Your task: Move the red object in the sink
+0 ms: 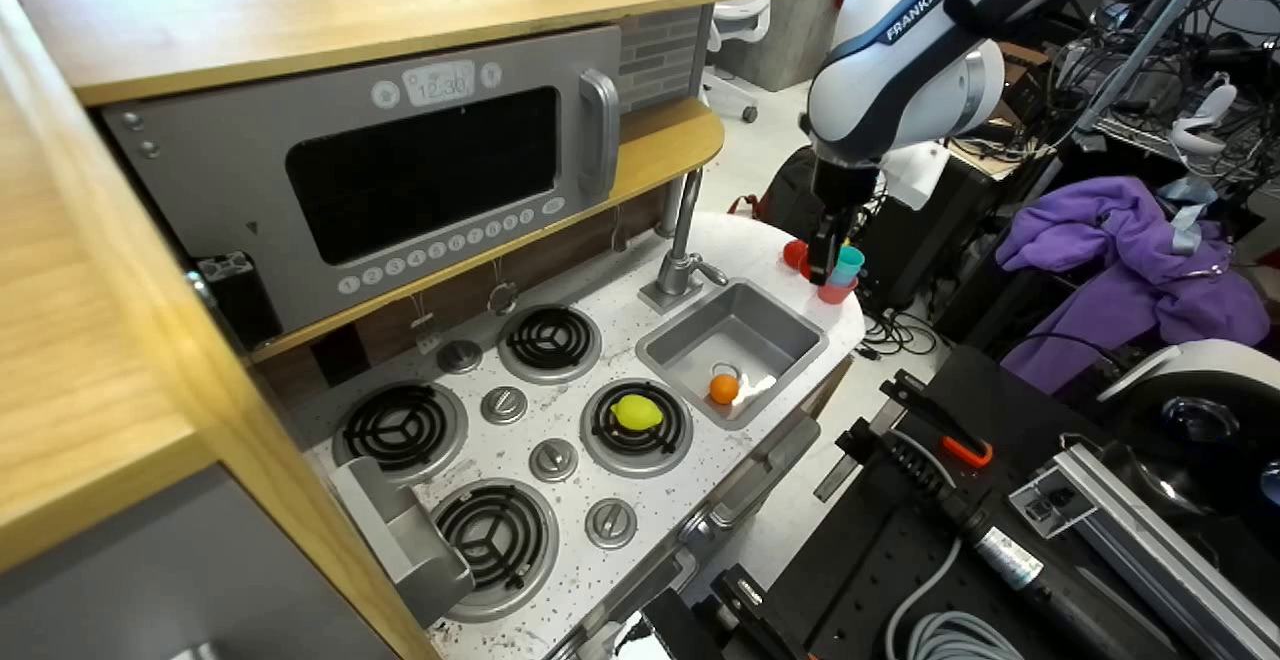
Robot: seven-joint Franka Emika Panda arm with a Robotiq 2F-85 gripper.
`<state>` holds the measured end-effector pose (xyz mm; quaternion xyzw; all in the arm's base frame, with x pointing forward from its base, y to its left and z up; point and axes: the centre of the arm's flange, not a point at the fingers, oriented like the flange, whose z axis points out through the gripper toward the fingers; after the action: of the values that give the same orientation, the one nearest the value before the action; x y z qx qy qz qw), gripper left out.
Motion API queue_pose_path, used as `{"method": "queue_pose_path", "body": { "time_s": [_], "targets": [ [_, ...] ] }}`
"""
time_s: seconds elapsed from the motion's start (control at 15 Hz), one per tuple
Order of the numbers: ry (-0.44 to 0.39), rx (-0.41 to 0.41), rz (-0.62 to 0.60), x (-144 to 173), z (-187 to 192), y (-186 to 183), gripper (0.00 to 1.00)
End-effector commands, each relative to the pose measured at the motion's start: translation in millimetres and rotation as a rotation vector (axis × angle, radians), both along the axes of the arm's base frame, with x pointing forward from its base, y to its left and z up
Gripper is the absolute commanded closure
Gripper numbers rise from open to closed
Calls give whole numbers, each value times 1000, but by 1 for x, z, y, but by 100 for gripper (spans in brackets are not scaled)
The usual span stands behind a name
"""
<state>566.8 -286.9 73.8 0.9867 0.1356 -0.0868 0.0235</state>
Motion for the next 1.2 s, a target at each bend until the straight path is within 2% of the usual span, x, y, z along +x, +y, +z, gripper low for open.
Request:
{"method": "queue_pose_path", "body": {
  "time_s": [0.0,0.4,0.67,1.13],
  "targets": [
    [-39,7,31,-17,-12,39,75],
    [-34,-27,69,2,-55,81,75],
    [-10,-57,52,17,-80,97,75],
    [14,-170,-23,37,-134,74,75]
  ]
}}
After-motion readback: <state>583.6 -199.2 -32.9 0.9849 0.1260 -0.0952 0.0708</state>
